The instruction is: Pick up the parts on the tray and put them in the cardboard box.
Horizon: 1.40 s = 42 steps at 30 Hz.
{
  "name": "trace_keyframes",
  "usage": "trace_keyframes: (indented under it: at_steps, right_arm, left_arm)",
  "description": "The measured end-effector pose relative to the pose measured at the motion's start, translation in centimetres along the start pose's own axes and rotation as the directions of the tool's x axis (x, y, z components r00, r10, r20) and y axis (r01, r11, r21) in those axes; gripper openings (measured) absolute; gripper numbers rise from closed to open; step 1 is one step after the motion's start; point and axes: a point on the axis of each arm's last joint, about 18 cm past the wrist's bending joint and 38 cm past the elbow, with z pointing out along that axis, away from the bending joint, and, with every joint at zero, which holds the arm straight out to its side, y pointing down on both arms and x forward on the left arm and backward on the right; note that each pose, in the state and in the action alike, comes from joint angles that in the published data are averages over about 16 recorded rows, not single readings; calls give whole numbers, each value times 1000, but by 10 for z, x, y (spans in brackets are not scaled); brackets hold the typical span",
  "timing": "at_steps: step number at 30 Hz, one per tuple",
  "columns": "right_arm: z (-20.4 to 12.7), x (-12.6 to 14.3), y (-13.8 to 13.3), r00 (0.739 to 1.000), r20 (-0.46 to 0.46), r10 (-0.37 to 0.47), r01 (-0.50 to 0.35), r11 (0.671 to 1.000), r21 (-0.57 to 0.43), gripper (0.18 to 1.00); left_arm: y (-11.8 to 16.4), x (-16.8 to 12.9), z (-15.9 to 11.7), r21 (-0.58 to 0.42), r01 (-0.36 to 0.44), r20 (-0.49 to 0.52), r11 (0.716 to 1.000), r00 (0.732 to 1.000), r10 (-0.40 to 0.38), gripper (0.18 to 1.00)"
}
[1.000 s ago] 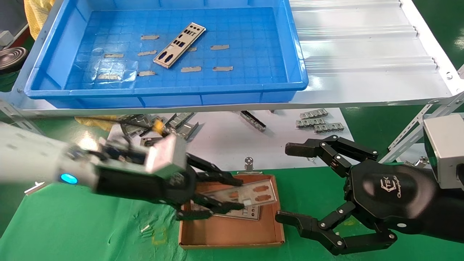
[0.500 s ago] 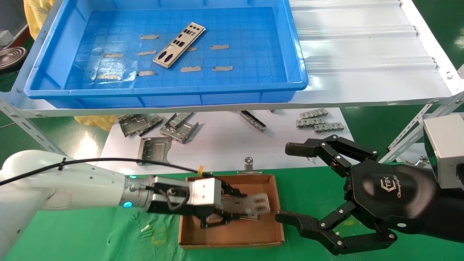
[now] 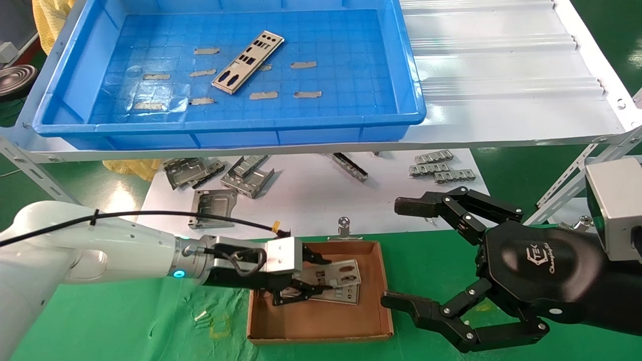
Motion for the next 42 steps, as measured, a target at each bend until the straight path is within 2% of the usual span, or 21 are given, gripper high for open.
trace_keyframes:
  at_steps: [5, 12, 17, 27, 32, 42]
  right_arm:
    - [0, 0, 0, 1000, 0, 0, 0, 1000, 0, 1000]
    - [0, 0, 0, 1000, 0, 0, 0, 1000, 0, 1000]
    - [0, 0, 0, 1000, 0, 0, 0, 1000, 0, 1000]
    - [0, 0, 0, 1000, 0, 0, 0, 1000, 0, 1000]
    - [0, 0, 0, 1000, -1, 0, 0, 1000, 0, 1000]
    - [0, 0, 0, 1000, -1, 0, 0, 1000, 0, 1000]
  left_arm:
    - [1, -2, -1, 1, -5, 7, 1000, 1000, 5, 462]
    - [-4, -1, -8, 44, 15, -6, 999, 1000, -15, 542]
    - [-11, 5, -17, 108, 75, -36, 991, 997, -71, 622]
    - [-22, 17, -34, 219, 211, -112, 953, 975, -190, 821]
    - [-23, 18, -36, 232, 228, -121, 946, 971, -205, 902]
    - [-22, 17, -44, 257, 231, -92, 938, 972, -215, 981]
